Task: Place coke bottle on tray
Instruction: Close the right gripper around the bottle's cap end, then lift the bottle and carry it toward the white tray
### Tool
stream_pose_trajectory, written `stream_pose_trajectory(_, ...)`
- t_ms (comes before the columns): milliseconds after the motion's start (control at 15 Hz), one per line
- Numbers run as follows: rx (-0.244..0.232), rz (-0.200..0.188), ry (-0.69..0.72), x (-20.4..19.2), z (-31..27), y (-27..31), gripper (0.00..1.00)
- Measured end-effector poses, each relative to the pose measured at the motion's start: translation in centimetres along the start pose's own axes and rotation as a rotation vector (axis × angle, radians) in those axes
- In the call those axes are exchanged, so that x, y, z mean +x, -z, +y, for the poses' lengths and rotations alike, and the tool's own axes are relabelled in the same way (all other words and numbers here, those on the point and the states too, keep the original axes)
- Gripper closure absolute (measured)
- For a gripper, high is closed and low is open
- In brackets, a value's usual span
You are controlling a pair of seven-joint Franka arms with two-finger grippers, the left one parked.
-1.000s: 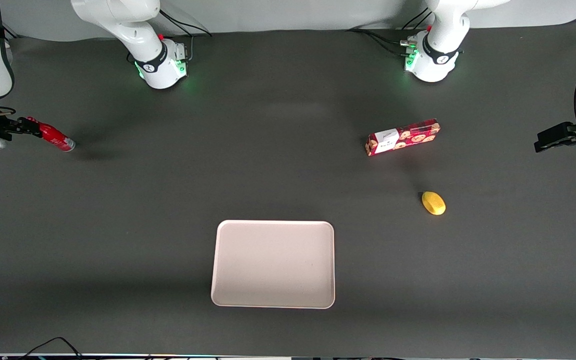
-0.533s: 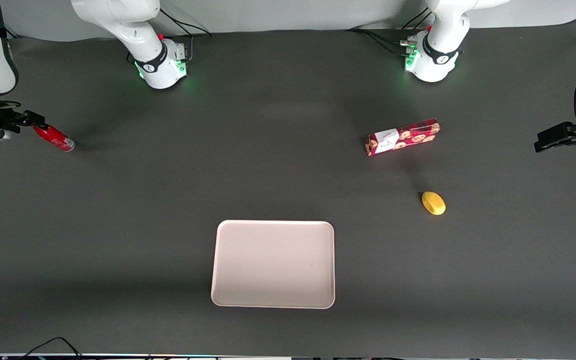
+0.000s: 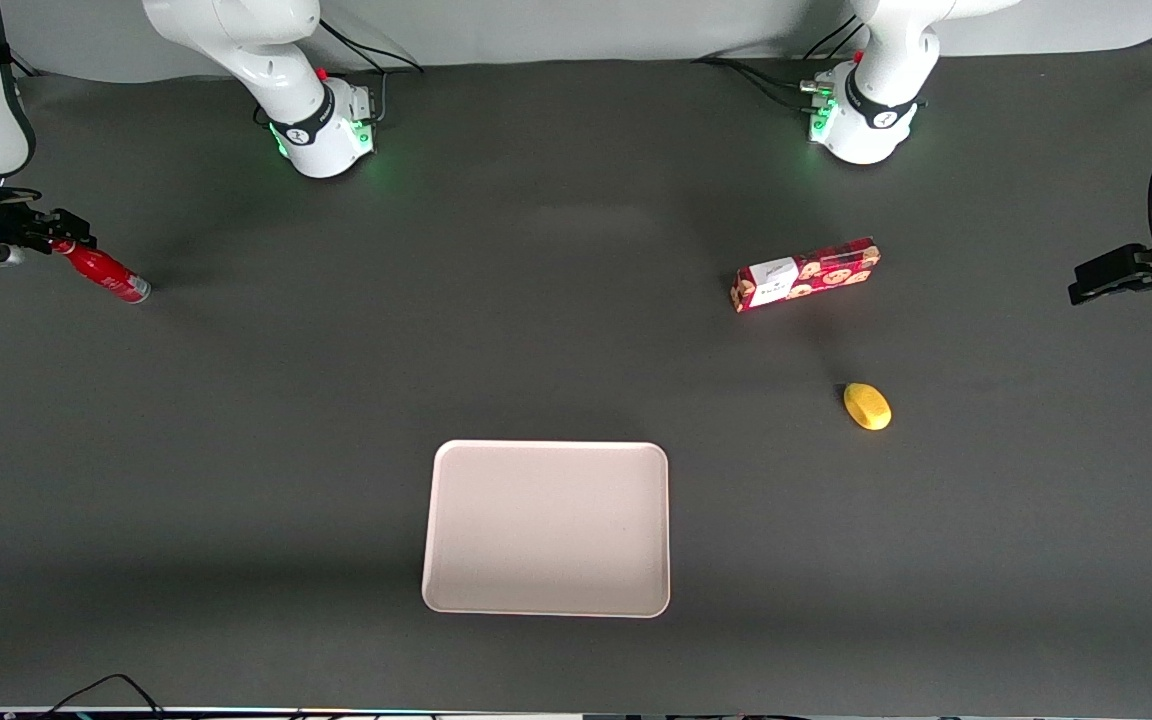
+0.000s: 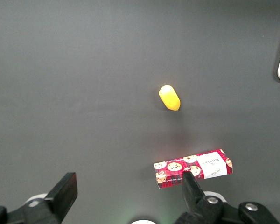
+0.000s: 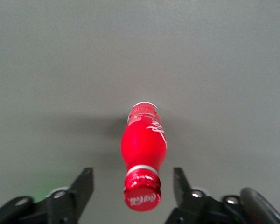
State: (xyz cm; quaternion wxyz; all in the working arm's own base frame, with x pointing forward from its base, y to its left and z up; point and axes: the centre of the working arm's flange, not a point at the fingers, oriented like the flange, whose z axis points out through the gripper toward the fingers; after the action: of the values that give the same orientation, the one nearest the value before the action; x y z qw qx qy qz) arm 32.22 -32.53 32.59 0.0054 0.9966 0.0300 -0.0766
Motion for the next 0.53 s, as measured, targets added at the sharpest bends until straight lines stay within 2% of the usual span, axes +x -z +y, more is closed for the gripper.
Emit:
stream_pose_trajectory(133,-0.006,0.002,0.002,-0.33,0.25,0.16,0.31)
stream_pose_trajectory(333,-0.015,-0.002,0.011,-0.41,0.31,0.25,0.62)
stream_pose_trajectory(400,-0.015,-0.002,0.012,-0.41,0.30,0.26,0.69)
stream_pose_trajectory(533,-0.016,-0.002,0.020,-0.41,0.29,0.27,0.69)
